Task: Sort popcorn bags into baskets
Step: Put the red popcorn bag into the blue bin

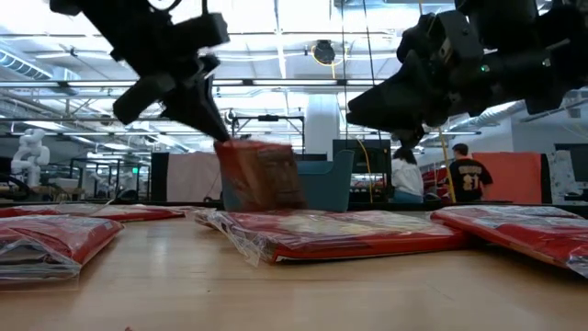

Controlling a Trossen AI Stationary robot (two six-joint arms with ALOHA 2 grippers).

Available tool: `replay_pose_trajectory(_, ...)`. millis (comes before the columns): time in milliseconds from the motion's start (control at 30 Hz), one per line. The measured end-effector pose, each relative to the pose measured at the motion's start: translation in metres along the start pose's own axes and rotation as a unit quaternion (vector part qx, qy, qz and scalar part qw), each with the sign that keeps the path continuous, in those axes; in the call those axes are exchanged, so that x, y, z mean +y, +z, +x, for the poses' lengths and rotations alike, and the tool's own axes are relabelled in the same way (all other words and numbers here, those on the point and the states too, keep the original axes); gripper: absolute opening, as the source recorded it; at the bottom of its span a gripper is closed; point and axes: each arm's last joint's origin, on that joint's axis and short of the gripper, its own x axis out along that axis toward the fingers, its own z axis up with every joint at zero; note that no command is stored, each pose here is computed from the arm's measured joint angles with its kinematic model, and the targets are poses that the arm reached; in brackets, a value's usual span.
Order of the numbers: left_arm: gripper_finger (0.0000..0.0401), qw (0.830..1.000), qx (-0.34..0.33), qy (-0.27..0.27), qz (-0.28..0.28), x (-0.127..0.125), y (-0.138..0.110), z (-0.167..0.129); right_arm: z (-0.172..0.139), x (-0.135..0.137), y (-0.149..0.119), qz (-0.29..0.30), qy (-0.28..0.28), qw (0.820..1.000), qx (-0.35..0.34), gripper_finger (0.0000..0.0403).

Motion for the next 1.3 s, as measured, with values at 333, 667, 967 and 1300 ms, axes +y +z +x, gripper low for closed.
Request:
replay_pose_trajectory(333, 0.0001, 0.997, -0.029, 0.044, 0.055, 0.004, 0.017, -0.009, 0.002, -0.009, 0.001, -0.031, -0.027, 0.999, 0.000, 0.0198)
replay_pose_trajectory(667, 0.0000, 0.989, -0.099, 0.075, 0.082, 0.009, 0.034, -0.012, 0.002, -0.013, -0.001, -0.064, -0.026, 0.997, 0.017, 0.0226)
replay_pose_trajectory(967, 0.0000, 0.984, -0.139, 0.082, 0.069, 0.012, 0.042, -0.015, 0.003, -0.007, -0.010, -0.149, -0.051, 0.987, 0.024, 0.0226)
replay_pose_trajectory(1300, 0.0024, 0.972, -0.125, 0.025, -0.196, 0.025, 0.033, -0.003, 0.017, -0.015, -0.026, -0.118, -0.077, 0.988, 0.064, 0.0224)
